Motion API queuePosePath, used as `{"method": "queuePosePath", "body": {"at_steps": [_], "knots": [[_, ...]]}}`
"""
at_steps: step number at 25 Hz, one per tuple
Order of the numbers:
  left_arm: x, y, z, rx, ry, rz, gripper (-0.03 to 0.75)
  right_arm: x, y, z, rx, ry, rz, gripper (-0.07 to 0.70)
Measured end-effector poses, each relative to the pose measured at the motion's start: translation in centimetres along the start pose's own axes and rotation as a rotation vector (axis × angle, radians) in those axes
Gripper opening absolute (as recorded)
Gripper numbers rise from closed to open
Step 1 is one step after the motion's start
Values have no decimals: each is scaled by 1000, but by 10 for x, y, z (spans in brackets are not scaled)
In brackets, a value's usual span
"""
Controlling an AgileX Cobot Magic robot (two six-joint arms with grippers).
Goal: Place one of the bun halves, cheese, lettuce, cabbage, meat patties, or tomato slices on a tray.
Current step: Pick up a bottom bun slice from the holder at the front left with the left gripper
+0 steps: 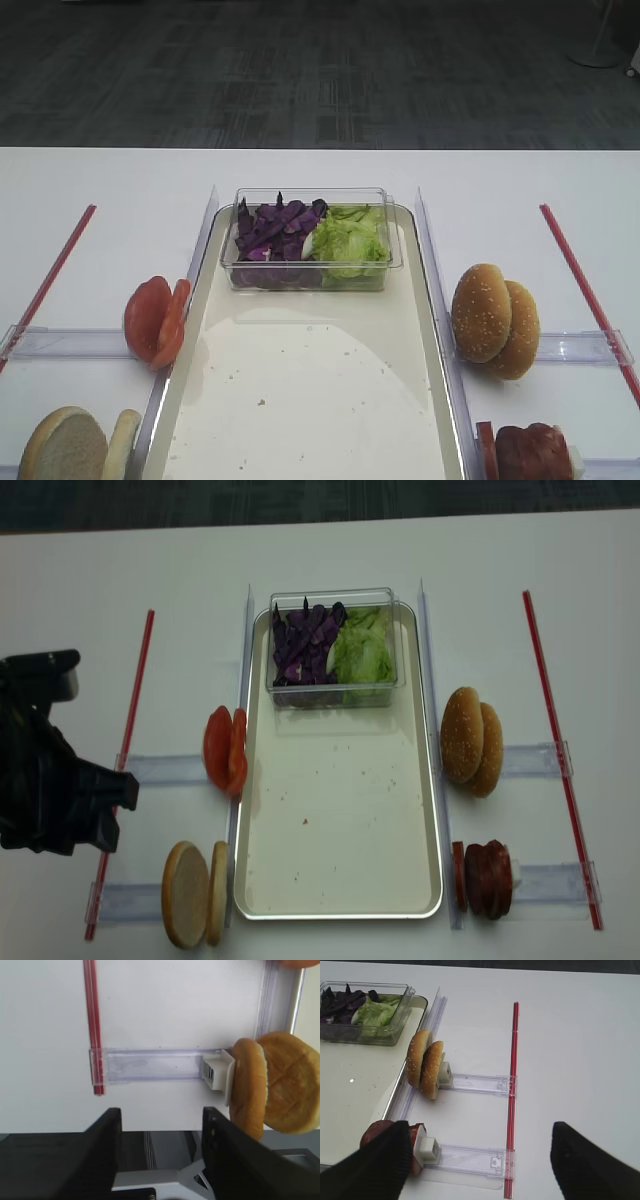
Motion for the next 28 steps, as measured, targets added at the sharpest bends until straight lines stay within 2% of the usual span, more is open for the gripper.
{"method": "queuePosePath", "body": {"at_steps": [5,8,11,14,21,23,28], "knots": [[4,-2,-2,2,9,23,349,0,0,0,0,0,0,589],[2,-4,-7,22,12,15,349,0,0,0,0,0,0,589],[2,-3,-14,23,14,15,349,0,0,0,0,0,0,589],[2,-1,-27,18,16,19,349,0,0,0,0,0,0,589],[3,10,-58,43,21,30,349,0,0,0,0,0,0,589],[3,14,-66,38,21,33,349,0,0,0,0,0,0,589],[2,18,-79,-27,2,21,349,0,0,0,0,0,0,589]]}}
Point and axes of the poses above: a point on each arm's last joint axis where the gripper is mounted, x pointing out along that axis toward the gripper, z along the wrist's bending axis when the last joint is at zero, y = z × x, the point moved 5 cm from there along x, pointing out along that axis toward the gripper
